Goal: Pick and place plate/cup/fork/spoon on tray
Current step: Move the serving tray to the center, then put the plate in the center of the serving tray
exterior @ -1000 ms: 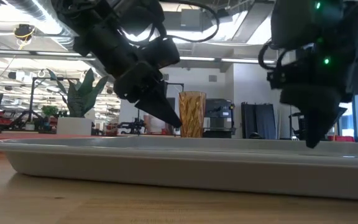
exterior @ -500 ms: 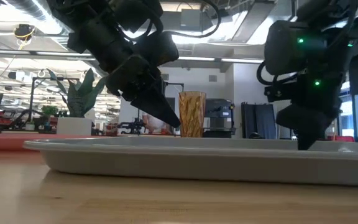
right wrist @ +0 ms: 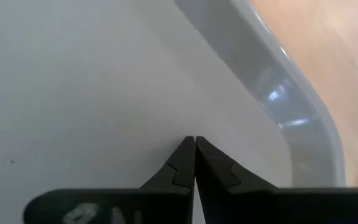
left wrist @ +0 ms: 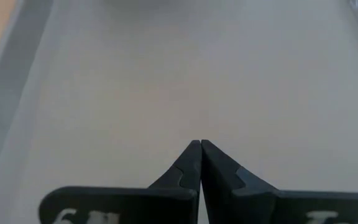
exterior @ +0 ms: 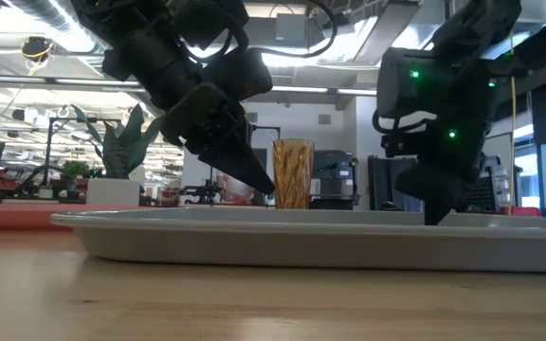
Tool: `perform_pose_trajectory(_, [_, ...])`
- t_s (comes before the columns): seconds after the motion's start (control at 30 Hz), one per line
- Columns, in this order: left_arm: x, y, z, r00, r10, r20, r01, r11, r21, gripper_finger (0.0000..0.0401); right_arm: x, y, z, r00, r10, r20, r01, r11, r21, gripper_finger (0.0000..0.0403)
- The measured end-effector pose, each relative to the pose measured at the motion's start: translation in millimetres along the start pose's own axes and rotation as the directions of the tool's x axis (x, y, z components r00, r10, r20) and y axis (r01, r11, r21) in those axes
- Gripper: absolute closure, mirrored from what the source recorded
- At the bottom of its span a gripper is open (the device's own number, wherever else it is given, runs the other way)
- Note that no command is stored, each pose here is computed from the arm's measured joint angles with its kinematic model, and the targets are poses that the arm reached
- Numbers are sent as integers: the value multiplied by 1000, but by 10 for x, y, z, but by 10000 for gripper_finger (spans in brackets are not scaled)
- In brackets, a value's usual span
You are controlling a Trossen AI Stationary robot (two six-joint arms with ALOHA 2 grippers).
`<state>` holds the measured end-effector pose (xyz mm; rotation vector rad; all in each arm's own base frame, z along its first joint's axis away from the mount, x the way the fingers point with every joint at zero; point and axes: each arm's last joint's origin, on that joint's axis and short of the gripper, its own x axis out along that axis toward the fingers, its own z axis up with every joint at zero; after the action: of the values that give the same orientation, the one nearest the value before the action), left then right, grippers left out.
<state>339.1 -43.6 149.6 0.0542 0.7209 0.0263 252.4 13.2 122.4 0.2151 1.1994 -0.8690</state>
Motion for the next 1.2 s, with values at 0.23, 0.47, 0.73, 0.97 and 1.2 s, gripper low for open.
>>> perform_pose_trajectory(0.23, [-56, 6, 29, 1000, 0, 4, 0, 1000, -5, 401, -110, 102, 16, 990, 140, 30, -139, 990, -33, 389])
perform_pose_trajectory(0.47, [-467, -4, 109, 993, 111, -39, -112, 994, -14, 401, -540, 113, -31, 943, 301, 144, -292, 953, -79, 389])
perform_pose_trajectory(0.73, [-1120, -179, 207, 992, 127, 17, -124, 987, -106, 401, -960, -5, -79, 864, 440, 245, -401, 895, -193, 389])
perform_pose_trajectory(0.97, [-1409, -216, 117, 994, 94, -49, -100, 985, -138, 401, -1050, -27, -83, 819, 533, 212, -460, 832, -311, 389])
perform_pose_trajectory(1.2, [-1461, -244, -55, 964, -82, -252, -5, 946, -325, 400, -1063, -7, -87, 795, 582, 173, -516, 798, -312, 389])
